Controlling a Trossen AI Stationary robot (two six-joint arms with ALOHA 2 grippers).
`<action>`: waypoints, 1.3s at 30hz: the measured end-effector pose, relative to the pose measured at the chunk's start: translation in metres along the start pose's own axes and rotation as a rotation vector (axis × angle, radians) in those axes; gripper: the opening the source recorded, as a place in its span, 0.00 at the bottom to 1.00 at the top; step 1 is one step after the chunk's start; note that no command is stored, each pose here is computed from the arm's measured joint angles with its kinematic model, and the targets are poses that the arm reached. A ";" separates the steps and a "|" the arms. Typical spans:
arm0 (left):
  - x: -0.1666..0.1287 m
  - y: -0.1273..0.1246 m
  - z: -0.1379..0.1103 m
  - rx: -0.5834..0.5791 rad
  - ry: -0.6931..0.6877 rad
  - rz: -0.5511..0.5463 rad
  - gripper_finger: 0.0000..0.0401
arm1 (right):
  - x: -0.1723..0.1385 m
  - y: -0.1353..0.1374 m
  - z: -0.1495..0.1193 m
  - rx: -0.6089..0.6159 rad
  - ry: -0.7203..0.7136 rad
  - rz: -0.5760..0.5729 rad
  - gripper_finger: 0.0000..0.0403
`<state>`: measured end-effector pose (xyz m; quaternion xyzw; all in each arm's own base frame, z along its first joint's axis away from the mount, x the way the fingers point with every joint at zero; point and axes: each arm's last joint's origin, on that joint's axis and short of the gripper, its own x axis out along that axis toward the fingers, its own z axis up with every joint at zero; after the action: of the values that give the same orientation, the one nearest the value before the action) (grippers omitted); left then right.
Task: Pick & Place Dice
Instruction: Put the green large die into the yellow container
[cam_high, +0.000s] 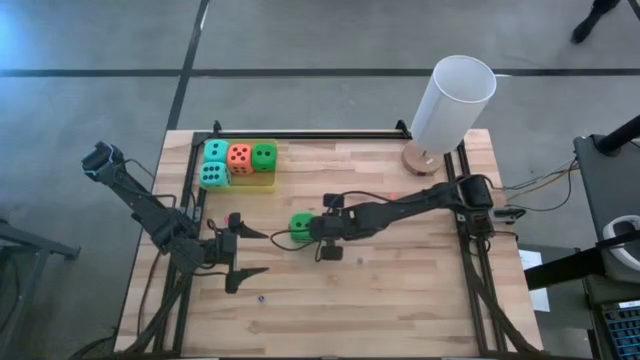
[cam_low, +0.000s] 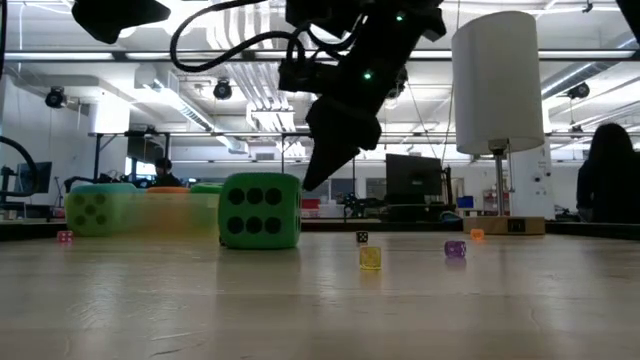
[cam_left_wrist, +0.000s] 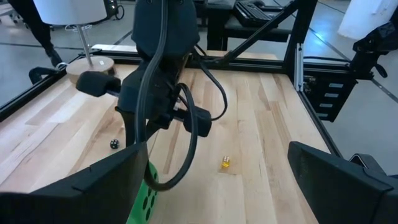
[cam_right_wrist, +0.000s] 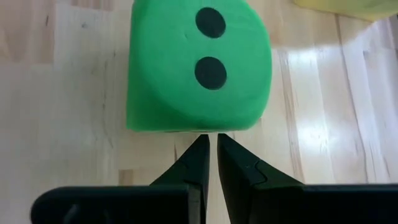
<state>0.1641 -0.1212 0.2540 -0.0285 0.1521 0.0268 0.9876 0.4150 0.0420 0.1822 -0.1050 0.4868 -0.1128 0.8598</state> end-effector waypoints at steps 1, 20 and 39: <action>0.000 0.000 0.000 0.000 0.000 0.000 0.97 | -0.003 -0.001 -0.002 0.008 0.005 -0.003 0.07; 0.001 0.002 -0.004 0.018 0.020 0.013 0.98 | -0.121 0.007 -0.066 0.084 -0.285 0.050 0.07; 0.019 0.028 0.020 -0.031 0.025 0.043 0.98 | -0.163 0.007 -0.098 0.028 -0.535 0.133 0.07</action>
<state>0.1868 -0.0909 0.2656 -0.0408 0.1647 0.0500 0.9842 0.2497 0.0899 0.2632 -0.0871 0.2467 -0.0308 0.9647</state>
